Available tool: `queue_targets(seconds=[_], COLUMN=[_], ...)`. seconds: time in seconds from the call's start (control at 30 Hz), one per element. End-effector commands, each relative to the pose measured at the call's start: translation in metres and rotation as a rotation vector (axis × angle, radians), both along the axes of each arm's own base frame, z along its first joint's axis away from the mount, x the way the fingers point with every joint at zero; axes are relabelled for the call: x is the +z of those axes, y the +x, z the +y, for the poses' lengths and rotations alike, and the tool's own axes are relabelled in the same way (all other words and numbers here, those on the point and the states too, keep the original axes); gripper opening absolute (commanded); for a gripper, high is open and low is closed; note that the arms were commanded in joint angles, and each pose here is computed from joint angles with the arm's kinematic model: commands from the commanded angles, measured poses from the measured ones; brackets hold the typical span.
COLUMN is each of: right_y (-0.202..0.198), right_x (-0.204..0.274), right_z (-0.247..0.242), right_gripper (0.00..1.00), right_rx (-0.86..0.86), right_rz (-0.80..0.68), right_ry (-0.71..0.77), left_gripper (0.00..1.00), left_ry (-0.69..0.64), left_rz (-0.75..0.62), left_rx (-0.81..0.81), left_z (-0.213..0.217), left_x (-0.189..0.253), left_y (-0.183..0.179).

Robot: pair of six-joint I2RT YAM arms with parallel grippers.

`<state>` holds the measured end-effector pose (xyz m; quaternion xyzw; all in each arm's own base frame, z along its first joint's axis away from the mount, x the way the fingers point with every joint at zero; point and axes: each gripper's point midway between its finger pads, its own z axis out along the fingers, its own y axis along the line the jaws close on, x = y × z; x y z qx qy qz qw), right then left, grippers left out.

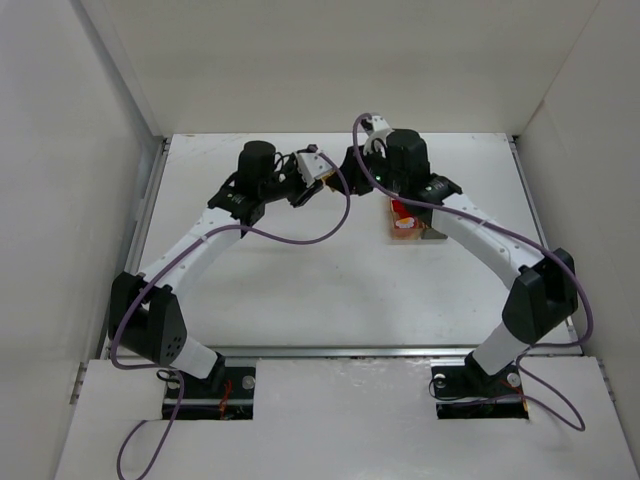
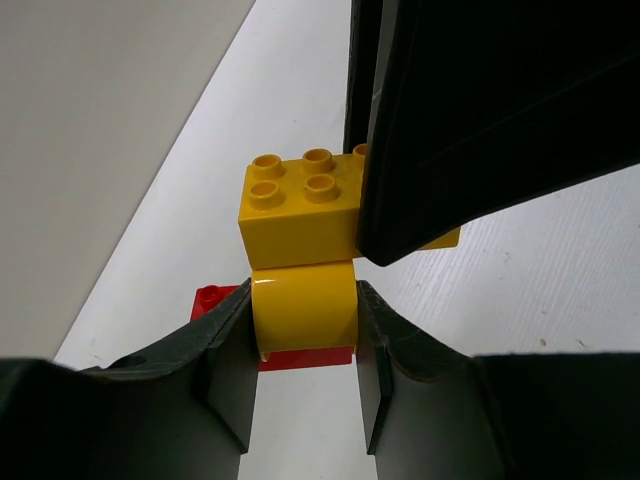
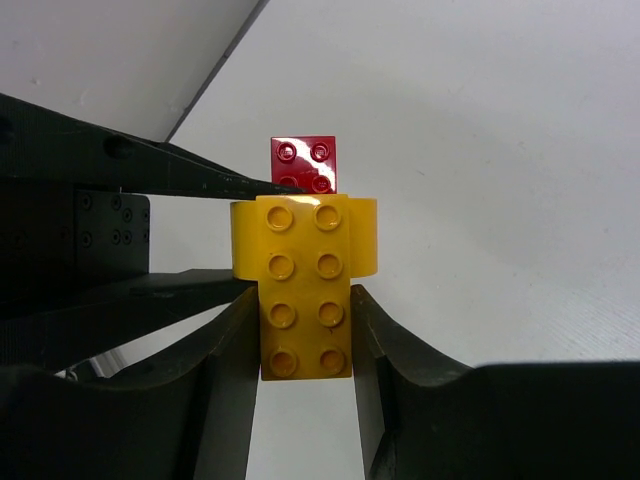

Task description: Sort the legos into containers by color

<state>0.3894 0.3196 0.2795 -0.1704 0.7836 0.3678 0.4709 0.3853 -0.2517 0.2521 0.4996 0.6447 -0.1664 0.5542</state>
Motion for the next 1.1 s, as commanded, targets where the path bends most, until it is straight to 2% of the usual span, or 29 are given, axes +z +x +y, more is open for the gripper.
queue_targets(seconds=[0.0, 0.1, 0.33, 0.47, 0.53, 0.7, 0.87, 0.93, 0.97, 1.07], right_y=[0.015, 0.032, 0.044, 0.051, 0.056, 0.049, 0.048, 0.047, 0.046, 0.048], right_x=[0.059, 0.063, 0.061, 0.021, -0.01, -0.096, -0.118, -0.136, -0.144, -0.163], right_z=[-0.035, -0.071, -0.118, -0.156, -0.193, -0.246, -0.27, -0.27, -0.271, -0.281], right_gripper=[0.0, 0.0, 0.0, 0.0, 0.0, 0.0, 0.0, 0.04, 0.1, 0.18], right_rx=[-0.15, -0.278, -0.373, -0.462, -0.554, -0.643, -0.715, -0.707, -0.71, -0.731], right_rz=[-0.116, -0.137, -0.144, -0.101, -0.053, 0.152, 0.181, 0.217, 0.238, 0.294], right_ry=[0.096, 0.085, 0.07, -0.038, -0.122, -0.373, -0.448, -0.469, -0.487, -0.533], left_gripper=[0.0, 0.0, 0.0, 0.0, 0.0, 0.0, 0.0, 0.0, 0.0, 0.0], left_ry=[-0.012, 0.013, 0.026, 0.026, 0.017, 0.008, -0.001, -0.001, -0.001, -0.001], left_rz=[0.013, 0.067, 0.093, 0.093, 0.092, 0.091, 0.09, 0.09, 0.09, 0.09], left_rx=[-0.021, -0.021, -0.021, -0.021, -0.017, -0.014, -0.011, -0.011, -0.011, -0.011], left_z=[-0.003, 0.0, 0.003, 0.003, 0.002, 0.001, 0.0, 0.0, 0.0, 0.0], left_x=[0.01, -0.007, -0.016, -0.016, -0.014, -0.012, -0.01, -0.01, -0.01, -0.01], left_y=[-0.007, -0.014, -0.019, -0.019, -0.019, -0.018, -0.017, -0.017, -0.017, -0.017])
